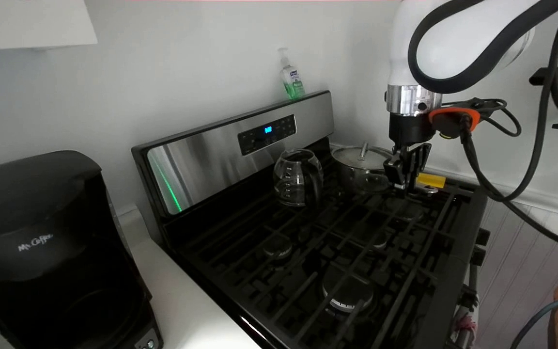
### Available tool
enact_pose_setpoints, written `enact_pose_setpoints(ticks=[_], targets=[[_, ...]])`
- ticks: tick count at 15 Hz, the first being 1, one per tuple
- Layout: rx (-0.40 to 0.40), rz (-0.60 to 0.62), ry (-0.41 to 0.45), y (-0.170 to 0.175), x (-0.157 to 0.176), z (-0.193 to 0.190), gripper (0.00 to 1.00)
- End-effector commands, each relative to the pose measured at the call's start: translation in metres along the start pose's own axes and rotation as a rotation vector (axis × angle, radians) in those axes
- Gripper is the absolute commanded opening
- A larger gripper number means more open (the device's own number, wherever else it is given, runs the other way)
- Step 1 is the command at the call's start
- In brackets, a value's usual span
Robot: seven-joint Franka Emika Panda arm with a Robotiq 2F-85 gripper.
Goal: Pick up the black pizza slicer on top of the pot lid on the stove and move it on the rear left stove plate of the stove
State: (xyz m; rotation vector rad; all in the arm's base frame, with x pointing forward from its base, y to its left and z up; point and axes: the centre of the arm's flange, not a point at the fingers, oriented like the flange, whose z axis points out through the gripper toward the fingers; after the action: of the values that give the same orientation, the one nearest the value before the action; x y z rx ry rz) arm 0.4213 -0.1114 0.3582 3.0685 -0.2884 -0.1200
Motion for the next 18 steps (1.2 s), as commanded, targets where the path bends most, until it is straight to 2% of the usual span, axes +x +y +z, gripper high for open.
enact_pose_setpoints(ticks=[1,2,5,8,12,15,16,18], targets=[[0.001,-0.009,0.0,0.0,-0.001,0.0,0.27],[0.023,-0.082,-0.024,-0.002,0.002,0.008,0.07],[0.031,-0.26,-0.094,-0.046,0.004,0.035,0.07],[0.01,-0.423,-0.145,-0.09,0.001,0.044,0.07],[0.021,-0.653,-0.177,-0.144,0.02,0.026,0.07],[0.025,-0.824,-0.19,-0.167,0.057,-0.001,0.07],[0.049,-0.836,-0.182,-0.167,0.072,-0.01,0.07],[0.164,-0.748,-0.173,-0.166,0.101,-0.022,0.07]])
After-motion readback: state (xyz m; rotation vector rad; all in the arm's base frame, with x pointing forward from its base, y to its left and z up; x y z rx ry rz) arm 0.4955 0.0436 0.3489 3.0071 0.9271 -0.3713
